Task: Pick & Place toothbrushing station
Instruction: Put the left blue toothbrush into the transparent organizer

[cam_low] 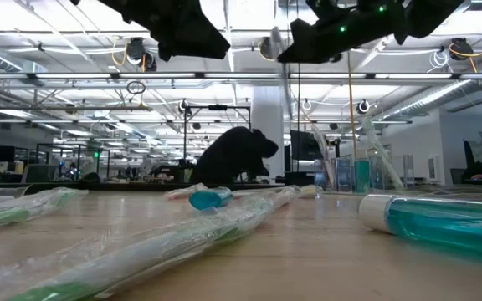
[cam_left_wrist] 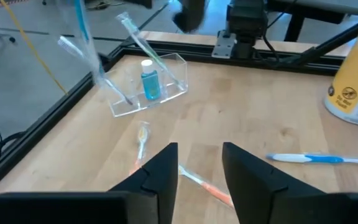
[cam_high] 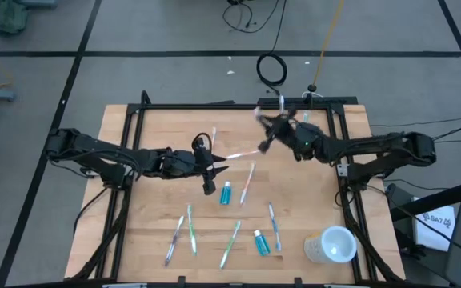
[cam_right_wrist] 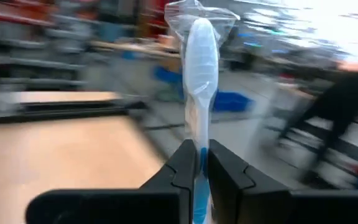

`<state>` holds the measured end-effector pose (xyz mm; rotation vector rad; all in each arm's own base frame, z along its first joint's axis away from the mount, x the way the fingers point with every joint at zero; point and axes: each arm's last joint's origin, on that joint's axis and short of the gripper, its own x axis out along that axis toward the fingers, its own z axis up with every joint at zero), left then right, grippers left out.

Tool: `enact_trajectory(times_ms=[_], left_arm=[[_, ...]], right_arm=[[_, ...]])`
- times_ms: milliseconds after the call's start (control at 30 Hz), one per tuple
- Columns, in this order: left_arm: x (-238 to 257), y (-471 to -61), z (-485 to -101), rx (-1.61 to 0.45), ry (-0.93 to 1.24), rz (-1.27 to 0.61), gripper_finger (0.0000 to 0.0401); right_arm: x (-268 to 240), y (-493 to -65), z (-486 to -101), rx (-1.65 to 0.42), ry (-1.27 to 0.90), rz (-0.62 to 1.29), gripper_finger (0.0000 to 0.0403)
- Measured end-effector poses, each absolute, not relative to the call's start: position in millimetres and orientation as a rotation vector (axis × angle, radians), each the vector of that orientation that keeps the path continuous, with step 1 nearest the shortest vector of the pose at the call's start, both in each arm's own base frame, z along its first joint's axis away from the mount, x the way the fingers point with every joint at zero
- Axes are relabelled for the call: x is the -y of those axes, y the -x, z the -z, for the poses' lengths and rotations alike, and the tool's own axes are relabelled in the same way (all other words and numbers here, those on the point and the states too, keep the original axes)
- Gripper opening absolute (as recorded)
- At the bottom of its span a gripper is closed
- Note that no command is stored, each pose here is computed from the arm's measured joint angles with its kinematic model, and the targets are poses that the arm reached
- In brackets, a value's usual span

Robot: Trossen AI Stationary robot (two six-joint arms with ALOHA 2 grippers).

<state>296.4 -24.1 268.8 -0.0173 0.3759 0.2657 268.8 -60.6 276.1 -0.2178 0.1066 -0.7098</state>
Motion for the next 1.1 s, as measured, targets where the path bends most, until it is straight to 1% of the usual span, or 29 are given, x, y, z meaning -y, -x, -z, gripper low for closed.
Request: enact_trajectory(times_ms=[100,233,333,467,600,767,933,1100], left_arm=[[23.9,-296.4,-268.8,-0.375,0.017,-0.271,0.0135],[23.9,-296.2,-268.4,-0.376,0.043,-0.275,0.0129],[23.9,-296.1,-268.2,-0.376,0.061,-0.279,0.0124],[23.6,-296.2,-268.2,-0.376,0.061,-0.280,0.0122],[22.5,-296.3,-268.2,-0.375,0.064,-0.284,0.0122],[22.4,-296.3,-268.2,-0.375,0.063,-0.285,0.0122],[22.5,-296.3,-268.2,-0.375,0.063,-0.284,0.0122],[22.4,-296.3,-268.1,-0.375,0.067,-0.286,0.0122]], right_arm=[[72.4,-260.9,-271.0,-0.134,0.217,0.830,0.0018],[87.2,-253.2,-249.5,-0.169,0.134,0.887,0.0019],[94.1,-247.0,-235.9,-0.203,0.111,0.940,0.0019],[101.5,-241.0,-236.6,-0.188,0.113,1.070,0.0019],[106.7,-237.8,-231.3,-0.212,0.064,1.097,0.0019],[109.8,-234.4,-215.8,-0.313,0.004,1.120,0.0019],[113.2,-229.7,-209.2,-0.334,-0.083,1.157,0.0022],[115.1,-224.6,-201.8,-0.340,-0.169,1.194,0.0033]])
